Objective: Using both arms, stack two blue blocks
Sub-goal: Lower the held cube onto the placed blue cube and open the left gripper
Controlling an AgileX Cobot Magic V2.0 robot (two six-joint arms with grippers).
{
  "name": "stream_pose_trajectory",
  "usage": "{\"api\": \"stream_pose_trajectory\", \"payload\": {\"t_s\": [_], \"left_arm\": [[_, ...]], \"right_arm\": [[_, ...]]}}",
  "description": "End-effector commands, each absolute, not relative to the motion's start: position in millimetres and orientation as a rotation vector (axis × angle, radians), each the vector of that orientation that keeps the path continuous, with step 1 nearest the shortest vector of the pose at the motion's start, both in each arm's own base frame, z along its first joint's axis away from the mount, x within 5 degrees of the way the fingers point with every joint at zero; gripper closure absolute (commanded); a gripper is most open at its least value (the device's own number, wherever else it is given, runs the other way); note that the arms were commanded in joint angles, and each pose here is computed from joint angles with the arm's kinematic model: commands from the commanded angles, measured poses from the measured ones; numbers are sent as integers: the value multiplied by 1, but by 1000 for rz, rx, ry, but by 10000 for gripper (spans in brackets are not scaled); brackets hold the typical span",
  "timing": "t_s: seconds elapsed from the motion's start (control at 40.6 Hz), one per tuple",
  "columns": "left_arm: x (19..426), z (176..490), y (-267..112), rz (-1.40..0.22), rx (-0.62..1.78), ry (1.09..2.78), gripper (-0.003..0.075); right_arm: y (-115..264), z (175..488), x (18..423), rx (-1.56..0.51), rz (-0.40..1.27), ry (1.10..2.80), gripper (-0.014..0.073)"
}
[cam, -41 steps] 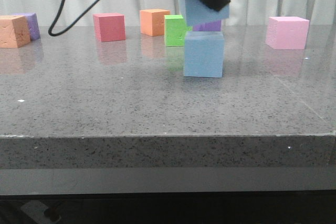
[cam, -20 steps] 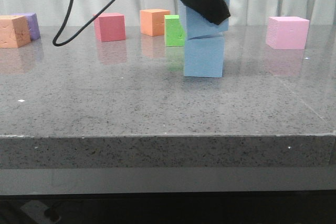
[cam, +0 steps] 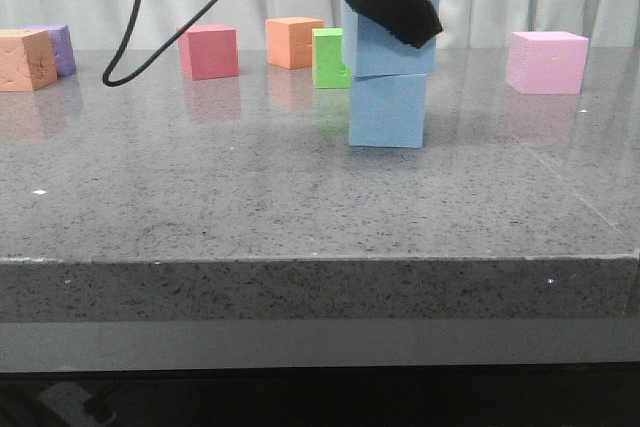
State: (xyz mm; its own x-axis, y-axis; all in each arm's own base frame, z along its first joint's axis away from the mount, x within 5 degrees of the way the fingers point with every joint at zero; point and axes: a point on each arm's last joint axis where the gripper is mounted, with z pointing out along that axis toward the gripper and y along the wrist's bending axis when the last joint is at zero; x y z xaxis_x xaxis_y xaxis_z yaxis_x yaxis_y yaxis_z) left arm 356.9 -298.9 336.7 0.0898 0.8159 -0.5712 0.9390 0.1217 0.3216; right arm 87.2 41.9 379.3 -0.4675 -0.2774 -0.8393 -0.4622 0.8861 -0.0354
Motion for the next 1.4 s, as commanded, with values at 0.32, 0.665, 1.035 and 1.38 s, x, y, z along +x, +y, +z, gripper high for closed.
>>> {"api": "stream_pose_trajectory", "payload": {"t_s": [0.32, 0.665, 1.035, 1.38], "left_arm": [[298, 448, -256, -399, 1340, 1805, 133], [241, 483, -211, -423, 1185, 1738, 135], [183, 458, -153, -430, 904, 1878, 135], [134, 381, -99, -377, 649, 2020, 135]], "right_arm": [[42, 391, 89, -516, 243, 2004, -29], [42, 391, 89, -516, 243, 2004, -29], [42, 391, 89, -516, 243, 2004, -29], [42, 394, 90, -507, 247, 1972, -29]]}}
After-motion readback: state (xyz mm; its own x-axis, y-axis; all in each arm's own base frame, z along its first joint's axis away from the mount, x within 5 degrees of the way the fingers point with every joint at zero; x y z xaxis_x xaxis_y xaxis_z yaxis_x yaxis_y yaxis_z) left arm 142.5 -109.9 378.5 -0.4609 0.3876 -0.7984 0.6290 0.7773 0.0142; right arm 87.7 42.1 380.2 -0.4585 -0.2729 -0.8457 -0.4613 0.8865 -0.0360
